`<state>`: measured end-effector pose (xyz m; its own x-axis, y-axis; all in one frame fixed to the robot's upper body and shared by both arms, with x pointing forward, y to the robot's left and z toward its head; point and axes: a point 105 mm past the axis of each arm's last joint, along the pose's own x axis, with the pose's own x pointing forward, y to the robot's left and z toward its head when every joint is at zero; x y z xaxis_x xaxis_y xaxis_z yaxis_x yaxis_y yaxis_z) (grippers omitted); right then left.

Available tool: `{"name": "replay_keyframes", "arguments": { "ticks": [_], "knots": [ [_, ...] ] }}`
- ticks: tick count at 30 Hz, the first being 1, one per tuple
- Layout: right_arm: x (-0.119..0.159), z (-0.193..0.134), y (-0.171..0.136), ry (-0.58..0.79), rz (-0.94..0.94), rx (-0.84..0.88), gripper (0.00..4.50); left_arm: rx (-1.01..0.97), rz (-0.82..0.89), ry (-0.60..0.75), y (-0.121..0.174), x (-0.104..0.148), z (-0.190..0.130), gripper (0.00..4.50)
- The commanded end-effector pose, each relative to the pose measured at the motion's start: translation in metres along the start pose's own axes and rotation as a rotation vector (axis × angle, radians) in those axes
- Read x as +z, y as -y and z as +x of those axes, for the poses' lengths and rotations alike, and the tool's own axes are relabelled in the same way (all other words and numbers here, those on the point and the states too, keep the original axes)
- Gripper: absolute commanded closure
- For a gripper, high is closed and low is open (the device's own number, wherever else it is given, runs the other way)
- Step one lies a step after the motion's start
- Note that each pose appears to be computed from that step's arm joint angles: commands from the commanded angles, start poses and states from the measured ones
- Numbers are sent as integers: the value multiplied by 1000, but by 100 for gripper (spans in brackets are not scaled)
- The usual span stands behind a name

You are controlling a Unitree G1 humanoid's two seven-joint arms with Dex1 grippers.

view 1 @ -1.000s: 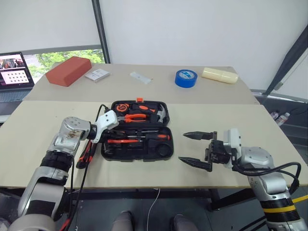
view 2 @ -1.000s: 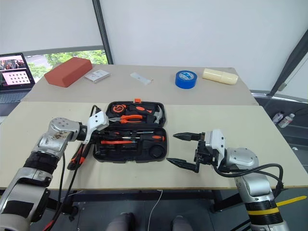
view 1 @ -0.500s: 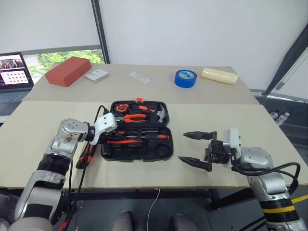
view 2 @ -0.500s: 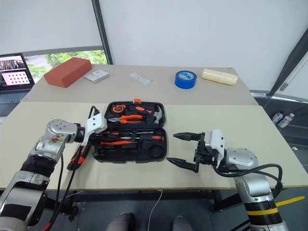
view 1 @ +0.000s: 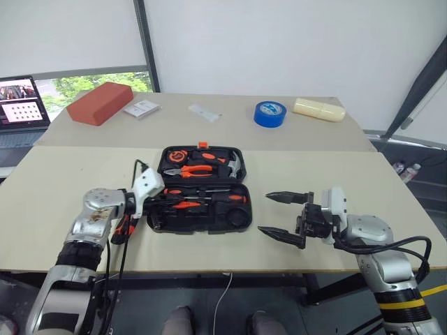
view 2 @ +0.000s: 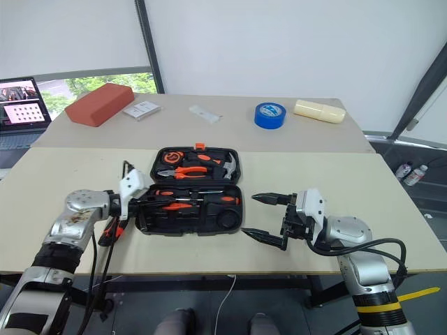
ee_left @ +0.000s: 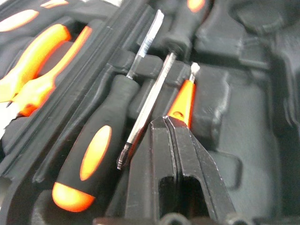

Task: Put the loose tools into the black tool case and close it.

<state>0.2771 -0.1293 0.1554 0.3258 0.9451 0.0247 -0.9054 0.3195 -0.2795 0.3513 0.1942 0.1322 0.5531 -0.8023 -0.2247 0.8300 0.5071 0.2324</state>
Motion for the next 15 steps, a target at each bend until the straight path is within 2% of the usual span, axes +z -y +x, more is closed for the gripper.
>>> {"name": "replay_keyframes", "arguments": {
  "ticks": [1,3,5,7,9,10,13,15],
  "knots": [
    [13,-9,8,51,-54,-41,0,131,42,227,0,37,-54,334],
    [14,-12,8,58,-58,-42,0,177,21,234,10,34,-79,261],
    [13,-17,8,45,-104,-35,0,423,-138,118,15,3,-129,181],
    [12,-22,9,33,-141,-41,0,583,-195,38,29,-12,-171,113],
    [11,-25,9,26,-165,-42,0,678,-230,-1,40,-19,-199,32],
    [10,-27,7,30,-181,-30,0,734,-261,-23,46,-25,-214,13],
    [6,-31,4,19,-164,-3,0,856,-345,-119,71,-48,-252,13],
    [6,-33,5,25,-130,-3,0,879,-374,-160,83,-53,-259,13]
  ]
}}
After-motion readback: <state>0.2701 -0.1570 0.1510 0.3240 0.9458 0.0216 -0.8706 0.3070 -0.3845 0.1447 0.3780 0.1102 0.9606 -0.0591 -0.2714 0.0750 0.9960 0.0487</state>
